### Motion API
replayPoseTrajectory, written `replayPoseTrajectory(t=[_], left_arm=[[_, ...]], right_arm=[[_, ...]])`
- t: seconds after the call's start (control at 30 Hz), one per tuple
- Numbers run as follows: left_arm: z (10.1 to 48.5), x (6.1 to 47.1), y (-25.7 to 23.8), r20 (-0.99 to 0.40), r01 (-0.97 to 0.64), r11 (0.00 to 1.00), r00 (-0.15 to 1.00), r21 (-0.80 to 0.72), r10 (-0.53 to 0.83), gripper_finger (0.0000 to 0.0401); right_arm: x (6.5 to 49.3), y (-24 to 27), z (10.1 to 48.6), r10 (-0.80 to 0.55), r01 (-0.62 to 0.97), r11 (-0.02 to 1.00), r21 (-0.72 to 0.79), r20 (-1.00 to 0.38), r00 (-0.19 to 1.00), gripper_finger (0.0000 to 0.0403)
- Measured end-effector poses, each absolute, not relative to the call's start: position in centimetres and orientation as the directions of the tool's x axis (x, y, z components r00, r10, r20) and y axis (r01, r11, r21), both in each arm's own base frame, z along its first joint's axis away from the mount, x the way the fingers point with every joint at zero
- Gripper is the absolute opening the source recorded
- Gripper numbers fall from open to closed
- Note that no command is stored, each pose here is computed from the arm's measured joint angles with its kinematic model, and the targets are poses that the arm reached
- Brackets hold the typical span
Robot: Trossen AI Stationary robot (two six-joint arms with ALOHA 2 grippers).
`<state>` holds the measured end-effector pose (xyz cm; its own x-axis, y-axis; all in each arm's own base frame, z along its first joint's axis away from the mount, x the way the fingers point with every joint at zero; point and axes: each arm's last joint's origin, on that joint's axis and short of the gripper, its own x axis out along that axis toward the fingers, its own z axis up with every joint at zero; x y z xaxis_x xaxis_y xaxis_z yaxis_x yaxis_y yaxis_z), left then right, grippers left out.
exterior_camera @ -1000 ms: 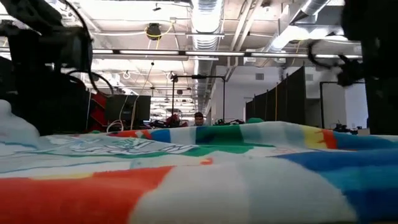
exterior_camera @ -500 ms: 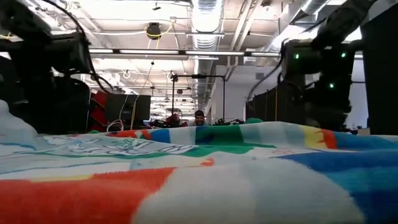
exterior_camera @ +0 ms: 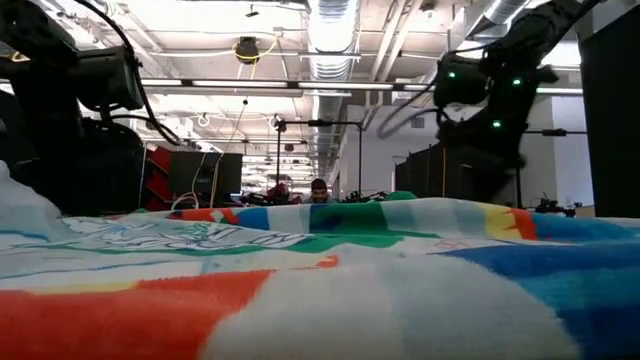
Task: Roll towel
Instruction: Roll the multicolor dinosaur print towel
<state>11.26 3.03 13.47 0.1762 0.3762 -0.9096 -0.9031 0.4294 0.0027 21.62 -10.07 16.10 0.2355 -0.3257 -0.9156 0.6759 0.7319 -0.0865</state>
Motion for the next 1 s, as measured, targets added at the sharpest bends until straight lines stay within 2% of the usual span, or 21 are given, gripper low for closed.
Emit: replayPoseTrajectory(t=[0.03, 0.23, 0.4, 0.47, 0.57, 0.63, 0.7, 0.8, 0.9, 1.0], left_arm=[[13.3, 11.2, 3.1, -0.909, -0.906, 0.423, 0.17, 0.007, 0.38, 0.0], [12.7, 10.7, 3.1, -0.91, -0.913, 0.406, 0.139, 0.035, 0.391, 0.0], [13.0, 10.8, 3.1, -0.924, -0.901, 0.433, 0.15, 0.019, 0.352, 0.0], [13.5, 11.2, 2.8, -0.952, -0.893, 0.443, 0.197, -0.075, 0.236, 0.0], [15.4, 12.5, 2.1, -0.948, -0.852, 0.429, 0.316, -0.299, -0.033, 0.0], [17.6, 13.6, 2.0, -0.911, -0.804, 0.437, 0.4, -0.402, -0.103, 0.0], [19.3, 14.1, 2.2, -0.902, -0.782, 0.468, 0.424, -0.412, -0.085, 0.0], [21.9, 14.8, 3.0, -0.879, -0.761, 0.518, 0.476, -0.39, 0.037, 0.0], [23.6, 14.8, 4.2, -0.858, -0.76, 0.563, 0.487, -0.326, 0.161, 0.0], [24.3, 14.7, 5.8, -0.839, -0.782, 0.556, 0.482, -0.282, 0.252, 0.0]], right_arm=[[21.8, -10.8, 15.7, -0.321, 0.684, 0.726, -0.069, -0.914, 0.248, 0.0], [20.9, -14.4, 12.3, -0.277, 0.77, 0.631, -0.091, -0.954, 0.114, 0.0], [20.0, -14.8, 12.8, -0.338, 0.83, 0.538, -0.147, -0.94, 0.053, 0.0], [19.2, -14.3, 14.1, -0.335, 0.847, 0.509, -0.157, -0.942, 0.027, 0.0], [18.9, -13.4, 18.5, -0.352, 0.858, 0.496, -0.131, -0.934, 0.061, 0.0], [17.9, -12.5, 21.0, -0.333, 0.852, 0.509, -0.121, -0.941, 0.065, 0.0], [17.3, -11.8, 23.3, -0.319, 0.837, 0.544, -0.066, -0.938, 0.134, 0.0], [16.7, -11.0, 27.6, -0.323, 0.761, 0.646, 0.061, -0.881, 0.345, 0.0], [16.5, -10.7, 30.3, -0.345, 0.651, 0.759, 0.034, -0.826, 0.445, 0.0007], [16.8, -11.1, 31.3, -0.351, 0.557, 0.829, -0.05, -0.821, 0.449, 0.0027]])
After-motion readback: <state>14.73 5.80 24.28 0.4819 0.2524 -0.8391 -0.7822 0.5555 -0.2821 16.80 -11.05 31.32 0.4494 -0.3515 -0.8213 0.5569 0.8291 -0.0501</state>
